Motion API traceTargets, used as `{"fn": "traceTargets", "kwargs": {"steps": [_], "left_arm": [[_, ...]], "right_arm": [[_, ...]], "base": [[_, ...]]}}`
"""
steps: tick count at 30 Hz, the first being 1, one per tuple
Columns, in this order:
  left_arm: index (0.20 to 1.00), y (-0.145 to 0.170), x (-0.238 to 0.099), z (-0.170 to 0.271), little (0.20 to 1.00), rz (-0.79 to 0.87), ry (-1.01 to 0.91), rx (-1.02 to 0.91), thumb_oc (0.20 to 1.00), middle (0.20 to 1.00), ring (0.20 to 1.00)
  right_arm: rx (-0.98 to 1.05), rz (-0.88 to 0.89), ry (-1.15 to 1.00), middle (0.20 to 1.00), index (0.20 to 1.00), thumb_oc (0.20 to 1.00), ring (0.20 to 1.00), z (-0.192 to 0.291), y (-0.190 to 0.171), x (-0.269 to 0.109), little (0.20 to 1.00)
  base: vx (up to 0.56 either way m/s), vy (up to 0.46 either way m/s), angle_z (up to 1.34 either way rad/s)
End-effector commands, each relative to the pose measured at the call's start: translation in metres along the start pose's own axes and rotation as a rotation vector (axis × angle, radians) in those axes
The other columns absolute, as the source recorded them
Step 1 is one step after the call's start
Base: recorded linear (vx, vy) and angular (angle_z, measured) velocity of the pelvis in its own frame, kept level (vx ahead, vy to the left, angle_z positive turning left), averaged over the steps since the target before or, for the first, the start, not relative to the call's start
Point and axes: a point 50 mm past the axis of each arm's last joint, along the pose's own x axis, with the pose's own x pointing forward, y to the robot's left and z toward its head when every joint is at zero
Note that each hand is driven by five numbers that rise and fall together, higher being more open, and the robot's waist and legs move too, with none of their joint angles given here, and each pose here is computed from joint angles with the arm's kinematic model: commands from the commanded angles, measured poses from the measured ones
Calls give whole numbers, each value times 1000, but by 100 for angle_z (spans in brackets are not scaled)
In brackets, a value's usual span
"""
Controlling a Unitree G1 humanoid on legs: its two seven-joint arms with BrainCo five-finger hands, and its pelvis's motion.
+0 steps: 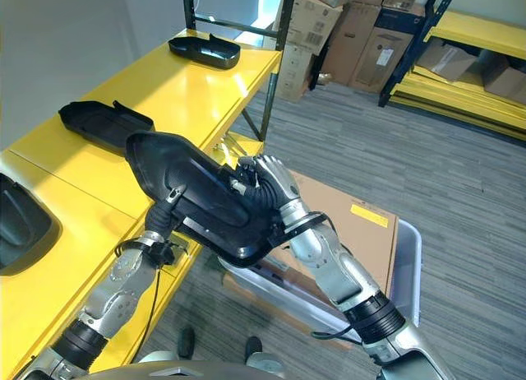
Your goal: Move parts from the plastic box to the shelf.
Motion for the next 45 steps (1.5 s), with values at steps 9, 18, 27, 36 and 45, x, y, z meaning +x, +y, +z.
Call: {"fn": "traceTargets", "kwargs": {"steps": [9,18,27,36,45], "left_arm": [[200,14,11,56,200,138,-349,170,200,200,200],[200,31,-4,71,200,224,-431,316,200,200,200],[200,5,-14,125,200,57,-711,482,200,200,200],[200,-30,-32,156,200,-92,-944,653,200,200,200],[200,-36,-41,161,200,-152,-981,731,200,200,200]], "right_arm": [[329,-191,58,1000,1000,1000,1000,4,12,-39,1000],[429,-316,555,1000,1000,1000,1000,-63,39,-106,1000],[477,194,1077,1000,1000,1000,1000,-104,137,-199,1000],[420,457,1156,1000,1000,1000,1000,-112,178,-191,1000],[306,498,1314,1000,1000,1000,1000,-129,171,-206,1000]], "base": [[1,3,-1],[6,2,-9],[-33,-98,8],[-118,-124,70],[-64,-6,109]]}}
